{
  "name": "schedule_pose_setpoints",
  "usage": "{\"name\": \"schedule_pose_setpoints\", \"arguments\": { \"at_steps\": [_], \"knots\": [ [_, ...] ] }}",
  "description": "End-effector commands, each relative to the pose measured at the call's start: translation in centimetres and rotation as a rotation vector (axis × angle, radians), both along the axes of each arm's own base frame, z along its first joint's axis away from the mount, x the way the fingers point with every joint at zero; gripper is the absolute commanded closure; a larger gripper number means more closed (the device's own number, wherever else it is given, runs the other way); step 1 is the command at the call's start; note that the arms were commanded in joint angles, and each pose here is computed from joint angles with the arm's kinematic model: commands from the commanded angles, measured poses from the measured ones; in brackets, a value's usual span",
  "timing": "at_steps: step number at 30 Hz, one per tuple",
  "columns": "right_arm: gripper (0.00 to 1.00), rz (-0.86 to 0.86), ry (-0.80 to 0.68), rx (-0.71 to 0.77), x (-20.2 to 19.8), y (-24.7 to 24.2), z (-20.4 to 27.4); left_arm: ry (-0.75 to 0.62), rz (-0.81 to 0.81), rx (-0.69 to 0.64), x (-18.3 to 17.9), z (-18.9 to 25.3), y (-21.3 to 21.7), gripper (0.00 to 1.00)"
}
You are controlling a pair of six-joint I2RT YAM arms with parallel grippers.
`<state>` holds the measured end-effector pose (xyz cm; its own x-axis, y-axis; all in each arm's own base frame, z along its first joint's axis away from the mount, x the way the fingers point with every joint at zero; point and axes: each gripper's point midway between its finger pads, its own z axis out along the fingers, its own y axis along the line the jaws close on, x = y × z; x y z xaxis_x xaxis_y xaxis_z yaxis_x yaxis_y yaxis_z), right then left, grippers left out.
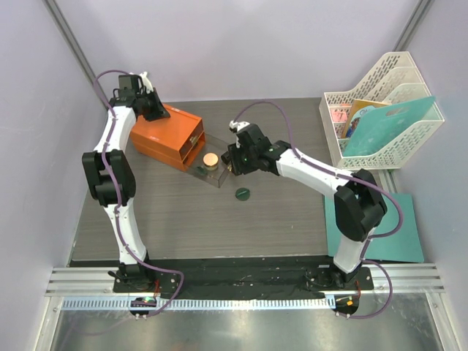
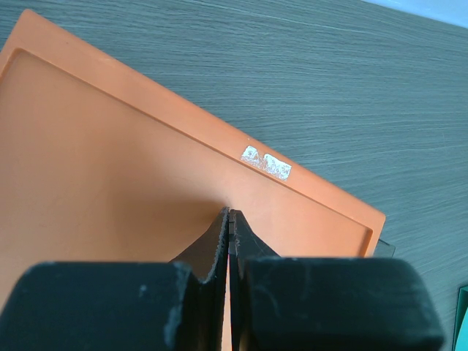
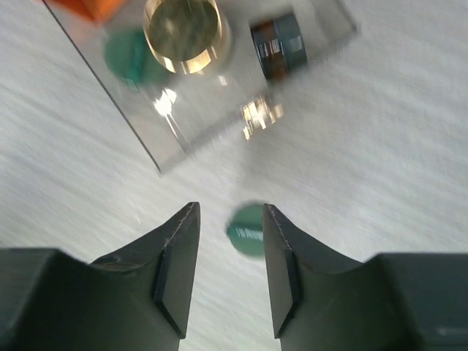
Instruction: Organize the makeup
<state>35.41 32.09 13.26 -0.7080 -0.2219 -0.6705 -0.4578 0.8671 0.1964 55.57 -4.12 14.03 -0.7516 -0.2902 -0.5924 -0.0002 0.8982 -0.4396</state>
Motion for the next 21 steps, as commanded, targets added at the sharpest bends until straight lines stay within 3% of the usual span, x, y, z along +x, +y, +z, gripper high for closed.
{"name": "schedule_pose_setpoints", "arguments": {
  "at_steps": [1, 8, 15, 18, 21],
  "knots": [
    [0.55, 0.076, 0.031, -0.034, -2.1, -0.9, -2.2, 0.943, -0.021, 0.148, -19.6, -17.4, 2.4, 1.0],
    [0.53, 0.067, 0.202, -0.127, -3.7, -1.6, -8.3, 0.944, -0.02, 0.145, -19.7, -17.4, 2.5, 1.0],
    [0.52, 0.064, 0.25, -0.196, -4.0, -2.2, -11.0, 0.944, -0.021, 0.147, -19.7, -17.4, 2.4, 1.0],
    [0.65, 0.063, 0.284, -0.218, -4.4, -2.5, -12.0, 0.945, -0.024, 0.149, -19.7, -17.4, 2.4, 1.0],
    [0.87, 0.049, 0.31, -0.242, -4.9, -3.1, -12.6, 0.945, -0.023, 0.146, -19.7, -17.4, 2.4, 1.0]
  ]
}}
